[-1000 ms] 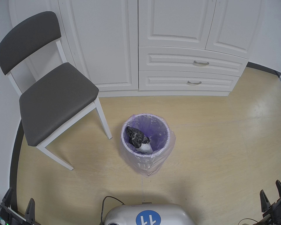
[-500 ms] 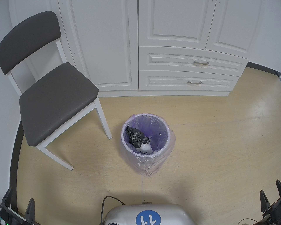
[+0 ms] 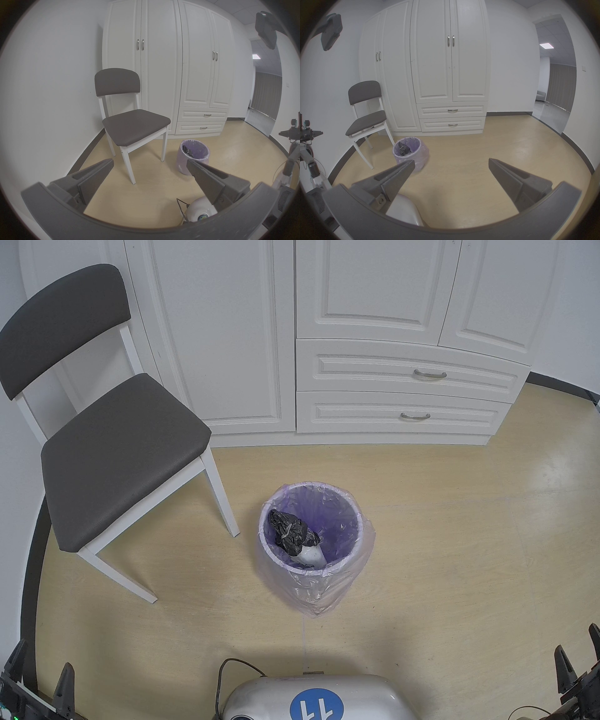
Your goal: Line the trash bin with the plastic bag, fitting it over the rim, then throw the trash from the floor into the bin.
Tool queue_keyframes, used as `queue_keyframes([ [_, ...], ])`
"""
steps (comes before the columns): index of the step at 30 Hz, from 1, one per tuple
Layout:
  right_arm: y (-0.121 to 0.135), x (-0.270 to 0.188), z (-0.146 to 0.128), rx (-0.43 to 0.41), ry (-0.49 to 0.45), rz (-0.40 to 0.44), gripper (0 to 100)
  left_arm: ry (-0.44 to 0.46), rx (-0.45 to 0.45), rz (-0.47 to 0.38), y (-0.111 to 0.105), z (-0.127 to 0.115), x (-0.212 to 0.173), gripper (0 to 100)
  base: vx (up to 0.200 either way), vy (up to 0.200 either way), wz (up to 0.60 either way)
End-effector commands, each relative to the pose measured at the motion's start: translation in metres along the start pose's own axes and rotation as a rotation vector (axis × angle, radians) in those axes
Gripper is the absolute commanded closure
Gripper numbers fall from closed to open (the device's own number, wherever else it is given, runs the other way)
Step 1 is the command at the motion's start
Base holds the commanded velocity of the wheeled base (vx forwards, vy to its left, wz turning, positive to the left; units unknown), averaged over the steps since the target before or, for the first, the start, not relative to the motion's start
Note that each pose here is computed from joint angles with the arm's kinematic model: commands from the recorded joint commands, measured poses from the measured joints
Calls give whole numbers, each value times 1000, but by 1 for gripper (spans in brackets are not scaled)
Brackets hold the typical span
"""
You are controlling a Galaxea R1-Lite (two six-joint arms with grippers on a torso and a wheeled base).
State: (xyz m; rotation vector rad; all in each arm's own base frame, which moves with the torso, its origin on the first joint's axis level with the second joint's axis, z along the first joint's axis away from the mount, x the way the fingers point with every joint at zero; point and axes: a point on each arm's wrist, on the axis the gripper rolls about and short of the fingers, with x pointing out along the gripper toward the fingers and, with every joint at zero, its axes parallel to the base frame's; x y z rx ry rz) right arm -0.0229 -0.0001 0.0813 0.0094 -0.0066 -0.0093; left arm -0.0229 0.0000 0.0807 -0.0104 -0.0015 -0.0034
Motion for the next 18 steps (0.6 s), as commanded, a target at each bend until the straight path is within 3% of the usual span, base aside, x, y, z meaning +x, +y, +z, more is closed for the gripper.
queue_keyframes([
  [1,0,0,-5,1,0,0,0,5,0,0,0,-5,0,0,0,0,0],
  [18,0,0,-5,3,0,2,0,3,0,0,0,-5,0,0,0,0,0],
])
